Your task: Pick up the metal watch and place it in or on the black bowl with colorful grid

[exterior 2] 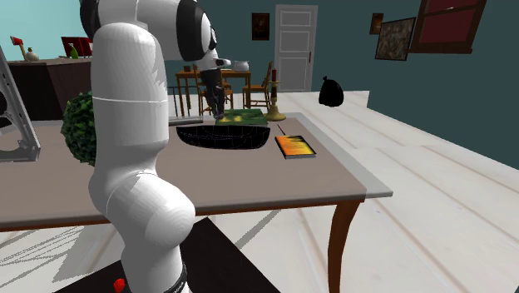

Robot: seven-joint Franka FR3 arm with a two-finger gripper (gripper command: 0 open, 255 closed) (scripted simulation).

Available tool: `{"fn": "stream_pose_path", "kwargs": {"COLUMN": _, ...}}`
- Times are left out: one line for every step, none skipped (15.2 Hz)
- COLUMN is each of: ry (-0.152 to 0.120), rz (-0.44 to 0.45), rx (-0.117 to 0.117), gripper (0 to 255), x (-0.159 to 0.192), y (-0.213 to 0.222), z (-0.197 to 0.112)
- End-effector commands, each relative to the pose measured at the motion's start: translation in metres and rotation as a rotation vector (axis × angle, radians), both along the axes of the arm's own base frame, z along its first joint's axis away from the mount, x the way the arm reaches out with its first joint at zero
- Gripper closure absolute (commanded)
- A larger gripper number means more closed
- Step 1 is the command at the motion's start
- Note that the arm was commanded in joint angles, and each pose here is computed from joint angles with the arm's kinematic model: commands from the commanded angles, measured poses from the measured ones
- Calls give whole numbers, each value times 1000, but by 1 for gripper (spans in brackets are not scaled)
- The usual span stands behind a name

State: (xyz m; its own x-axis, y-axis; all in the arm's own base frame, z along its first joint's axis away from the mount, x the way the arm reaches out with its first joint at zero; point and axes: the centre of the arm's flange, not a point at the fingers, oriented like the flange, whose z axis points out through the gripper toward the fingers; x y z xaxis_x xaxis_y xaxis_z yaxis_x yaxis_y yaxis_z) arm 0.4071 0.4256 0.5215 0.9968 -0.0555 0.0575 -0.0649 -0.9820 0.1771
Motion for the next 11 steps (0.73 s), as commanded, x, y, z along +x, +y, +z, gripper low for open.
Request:
{"fn": "stream_pose_path", "kwargs": {"ry": 0, "rz": -1, "rx": 0, "gripper": 255, "x": 1, "y": 2, "z": -9}}
{"fn": "stream_pose_path", "kwargs": {"ry": 0, "rz": -1, "rx": 0, "gripper": 255, "x": 1, "y": 2, "z": -14}}
{"fn": "stream_pose_path", "kwargs": {"ry": 0, "rz": -1, "rx": 0, "gripper": 255, "x": 1, "y": 2, "z": -19}}
{"fn": "stream_pose_path", "kwargs": {"ry": 0, "rz": -1, "rx": 0, "gripper": 255, "x": 1, "y": 2, "z": -25}}
{"fn": "stream_pose_path", "kwargs": {"ry": 0, "rz": -1, "rx": 0, "gripper": 255, "x": 1, "y": 2, "z": -30}}
{"fn": "stream_pose_path", "kwargs": {"ry": 0, "rz": -1, "rx": 0, "gripper": 255, "x": 1, "y": 2, "z": -35}}
{"fn": "stream_pose_path", "kwargs": {"ry": 0, "rz": -1, "rx": 0, "gripper": 255, "x": 1, "y": 2, "z": -40}}
{"fn": "stream_pose_path", "kwargs": {"ry": 0, "rz": -1, "rx": 0, "gripper": 255, "x": 1, "y": 2, "z": -46}}
{"fn": "stream_pose_path", "kwargs": {"ry": 0, "rz": -1, "rx": 0, "gripper": 255, "x": 1, "y": 2, "z": -51}}
{"fn": "stream_pose_path", "kwargs": {"ry": 0, "rz": -1, "rx": 0, "gripper": 255, "x": 1, "y": 2, "z": -54}}
{"fn": "stream_pose_path", "kwargs": {"ry": 0, "rz": -1, "rx": 0, "gripper": 255, "x": 1, "y": 2, "z": -54}}
